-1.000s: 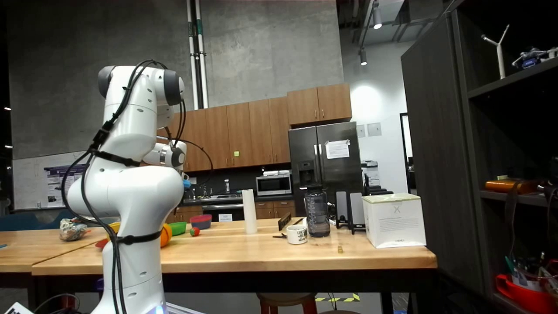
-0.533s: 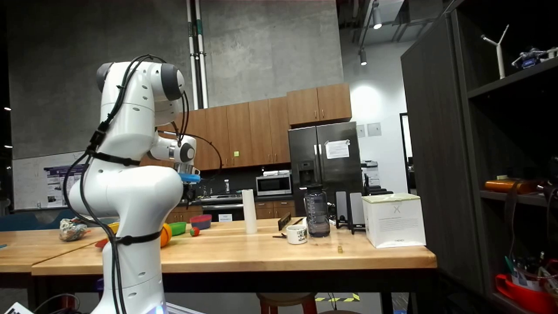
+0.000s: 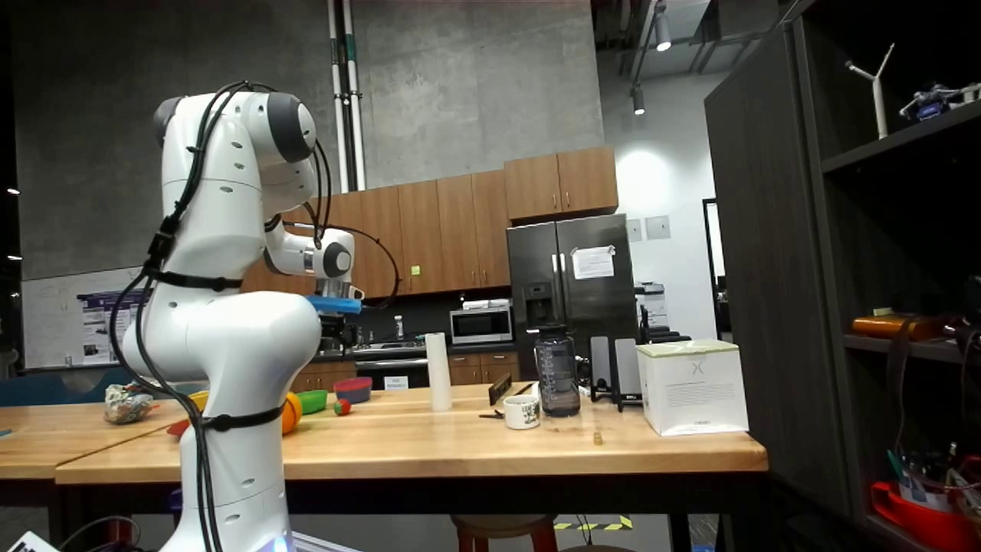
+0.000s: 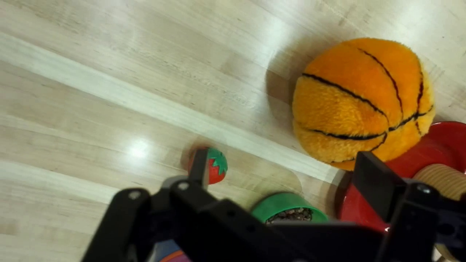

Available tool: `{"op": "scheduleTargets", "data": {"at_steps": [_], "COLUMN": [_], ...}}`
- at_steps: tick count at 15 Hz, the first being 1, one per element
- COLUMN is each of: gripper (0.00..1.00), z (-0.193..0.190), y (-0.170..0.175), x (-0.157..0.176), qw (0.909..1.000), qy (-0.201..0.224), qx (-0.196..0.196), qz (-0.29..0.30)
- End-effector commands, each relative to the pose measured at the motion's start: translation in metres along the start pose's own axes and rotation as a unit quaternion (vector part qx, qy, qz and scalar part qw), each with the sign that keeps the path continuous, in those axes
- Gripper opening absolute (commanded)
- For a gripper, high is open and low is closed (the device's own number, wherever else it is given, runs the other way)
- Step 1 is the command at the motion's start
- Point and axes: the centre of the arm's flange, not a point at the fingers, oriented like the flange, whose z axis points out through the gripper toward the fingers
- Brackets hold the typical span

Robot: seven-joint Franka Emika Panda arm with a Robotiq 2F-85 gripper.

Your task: Move the orange plush toy to the left.

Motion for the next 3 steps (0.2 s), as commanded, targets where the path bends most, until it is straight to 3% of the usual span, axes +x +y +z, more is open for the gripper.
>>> {"op": "scheduleTargets", "data": {"at_steps": [1, 3], "gripper": [1.0, 1.0], "z": [-0.0155, -0.0192], "y": [0.0037, 0.0078], "x": [-0.0261, -0.0318], "qw": [0.9995, 0.9988], "qy": [0.015, 0.02], "qx": [-0.011, -0.018], "qz": [0.026, 0.041]}}
